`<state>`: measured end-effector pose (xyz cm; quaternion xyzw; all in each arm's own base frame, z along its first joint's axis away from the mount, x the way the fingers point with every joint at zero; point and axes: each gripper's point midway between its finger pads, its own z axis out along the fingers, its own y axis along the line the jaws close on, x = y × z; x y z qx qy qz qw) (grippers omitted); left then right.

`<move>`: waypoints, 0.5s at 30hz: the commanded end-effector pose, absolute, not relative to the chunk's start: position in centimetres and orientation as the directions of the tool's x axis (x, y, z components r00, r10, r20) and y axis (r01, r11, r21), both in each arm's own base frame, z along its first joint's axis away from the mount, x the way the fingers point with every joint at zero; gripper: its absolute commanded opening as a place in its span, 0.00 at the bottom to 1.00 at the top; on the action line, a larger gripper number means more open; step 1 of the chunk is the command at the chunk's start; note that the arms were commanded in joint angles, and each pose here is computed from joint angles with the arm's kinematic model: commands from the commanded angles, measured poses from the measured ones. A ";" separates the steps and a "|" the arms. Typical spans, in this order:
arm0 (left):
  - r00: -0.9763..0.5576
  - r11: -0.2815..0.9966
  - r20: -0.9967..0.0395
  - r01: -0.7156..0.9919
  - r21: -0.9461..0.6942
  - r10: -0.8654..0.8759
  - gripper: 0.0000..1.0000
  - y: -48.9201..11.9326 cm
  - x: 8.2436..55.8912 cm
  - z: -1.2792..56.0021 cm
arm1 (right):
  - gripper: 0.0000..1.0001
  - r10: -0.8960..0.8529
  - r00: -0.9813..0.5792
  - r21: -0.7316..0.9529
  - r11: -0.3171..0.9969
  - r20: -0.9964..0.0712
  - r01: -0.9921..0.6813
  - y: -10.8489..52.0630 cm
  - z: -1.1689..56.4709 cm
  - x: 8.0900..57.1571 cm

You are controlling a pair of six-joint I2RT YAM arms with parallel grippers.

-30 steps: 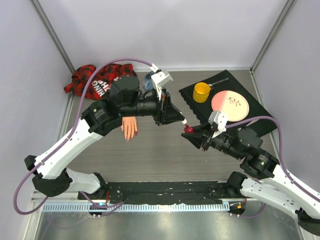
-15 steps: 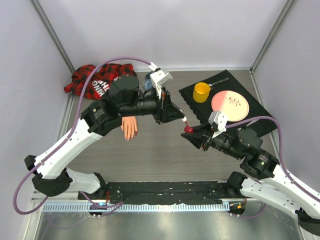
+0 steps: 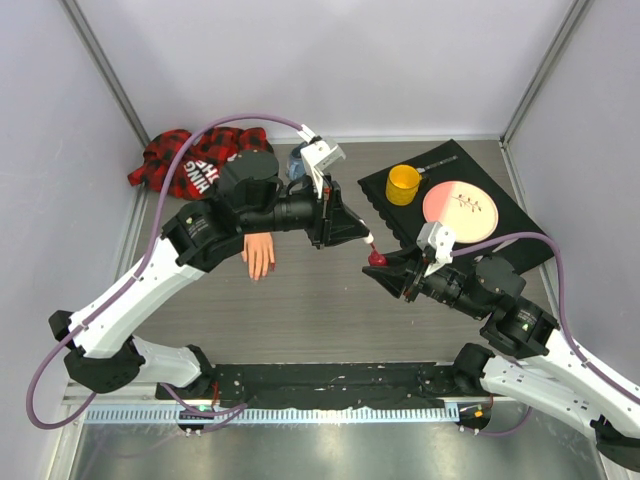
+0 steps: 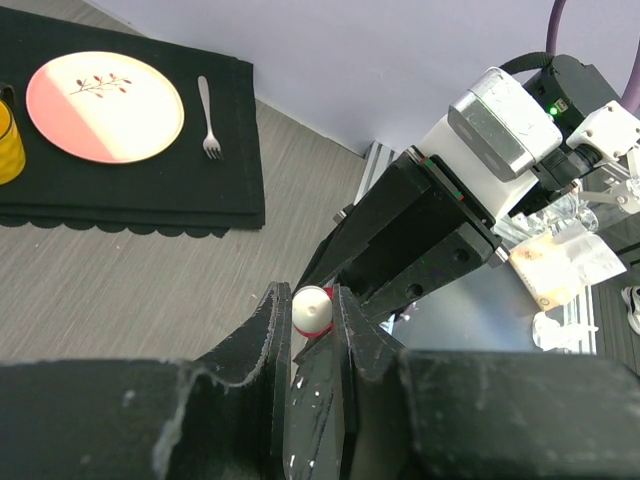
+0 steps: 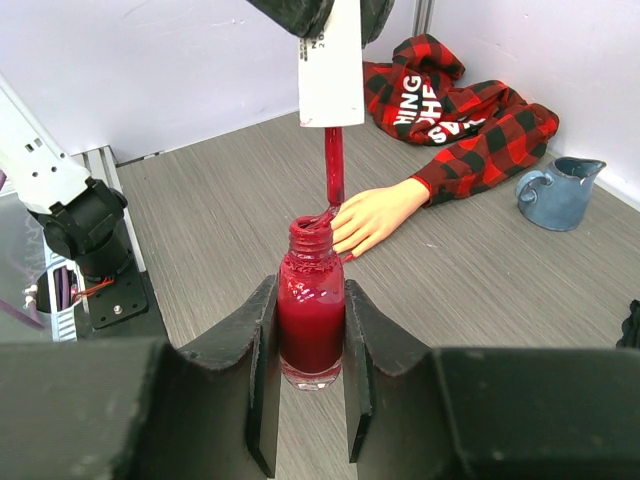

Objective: Paint the nails

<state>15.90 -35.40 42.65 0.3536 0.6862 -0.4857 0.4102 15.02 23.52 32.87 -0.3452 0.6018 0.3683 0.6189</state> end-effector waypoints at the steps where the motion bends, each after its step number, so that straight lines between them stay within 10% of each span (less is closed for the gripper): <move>1: -0.358 0.234 -0.932 0.912 -0.338 0.048 0.00 -34.7 15.0 45.2 | 0.01 0.119 0.074 -0.007 0.486 -0.990 -0.874 23.2 36.4 14.7; 15: -0.383 0.201 -0.920 0.911 -0.360 0.087 0.00 -34.9 14.0 44.1 | 0.01 0.121 0.075 -0.007 0.483 -0.990 -0.876 23.4 36.4 14.7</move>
